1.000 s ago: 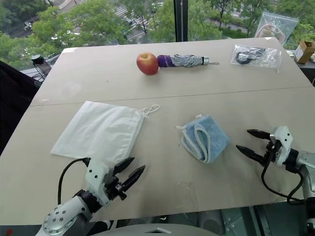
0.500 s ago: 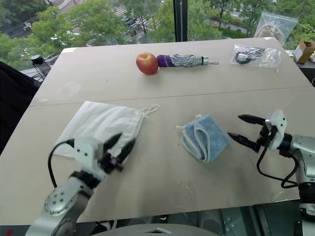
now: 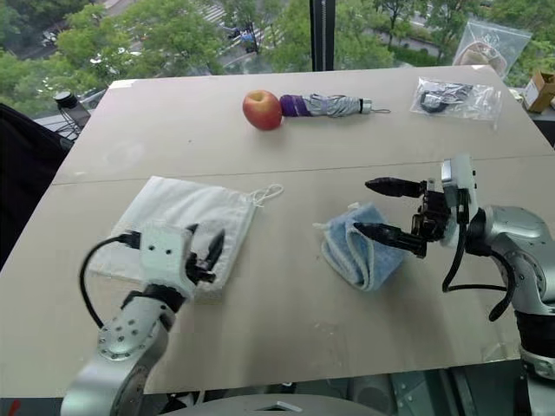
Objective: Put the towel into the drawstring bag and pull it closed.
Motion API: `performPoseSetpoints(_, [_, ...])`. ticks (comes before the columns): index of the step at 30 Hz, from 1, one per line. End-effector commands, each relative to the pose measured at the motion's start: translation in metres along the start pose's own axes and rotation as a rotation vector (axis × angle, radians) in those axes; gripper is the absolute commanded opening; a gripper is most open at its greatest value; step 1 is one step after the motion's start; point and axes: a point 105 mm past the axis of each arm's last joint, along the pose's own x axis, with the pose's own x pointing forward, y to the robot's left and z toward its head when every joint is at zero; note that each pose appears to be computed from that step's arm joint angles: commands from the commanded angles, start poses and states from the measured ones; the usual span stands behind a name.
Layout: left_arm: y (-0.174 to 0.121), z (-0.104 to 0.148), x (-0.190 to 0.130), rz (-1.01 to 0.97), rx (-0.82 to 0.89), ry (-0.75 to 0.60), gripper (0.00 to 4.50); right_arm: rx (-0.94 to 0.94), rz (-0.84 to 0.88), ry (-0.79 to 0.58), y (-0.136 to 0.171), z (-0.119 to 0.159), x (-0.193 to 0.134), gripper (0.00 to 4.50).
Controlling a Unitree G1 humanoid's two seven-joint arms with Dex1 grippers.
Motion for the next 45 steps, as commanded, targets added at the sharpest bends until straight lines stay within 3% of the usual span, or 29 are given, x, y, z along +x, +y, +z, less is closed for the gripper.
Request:
performPoseSetpoints(1, [-0.007,-0.007,0.001,-0.019,-0.006,0.016,2.48,-0.034,0.039,-0.009,0.008,0.012,0.008,4.5])
performPoseSetpoints(9, [-0.025,-0.026,-0.003,-0.068,-0.015,0.084,2.48,-0.02,0.044,0.004,0.015,0.019,0.009,4.5])
performPoseSetpoints(21, [-0.004,-0.042,-0.012,0.09,0.102,0.098,2.48,-0.017,0.024,0.014,0.013,0.02,0.003,4.5])
performPoseSetpoints(25, [-0.001,-0.042,-0.011,0.108,0.114,0.081,1.49,-0.017,0.024,0.008,0.013,0.02,0.004,4.5])
performPoseSetpoints(27, [-0.002,-0.043,-0.011,0.105,0.114,0.079,0.6,-0.017,0.024,0.008,0.014,0.018,0.003,4.5])
performPoseSetpoints(29, [-0.003,-0.043,-0.011,0.103,0.112,0.078,0.1,-0.017,0.023,0.008,0.014,0.018,0.003,4.5])
performPoseSetpoints(33, [0.0,-0.041,-0.01,0.112,0.113,0.065,0.1,-0.017,0.02,0.005,0.013,0.016,0.002,4.5])
performPoseSetpoints(39, [0.006,-0.019,-0.009,0.13,0.054,-0.06,0.1,-0.022,0.016,-0.006,0.012,0.014,0.003,4.5])
performPoseSetpoints(45, [0.02,0.011,-0.009,0.007,0.035,-0.208,0.1,-0.026,-0.001,-0.03,0.007,0.011,0.004,4.5])
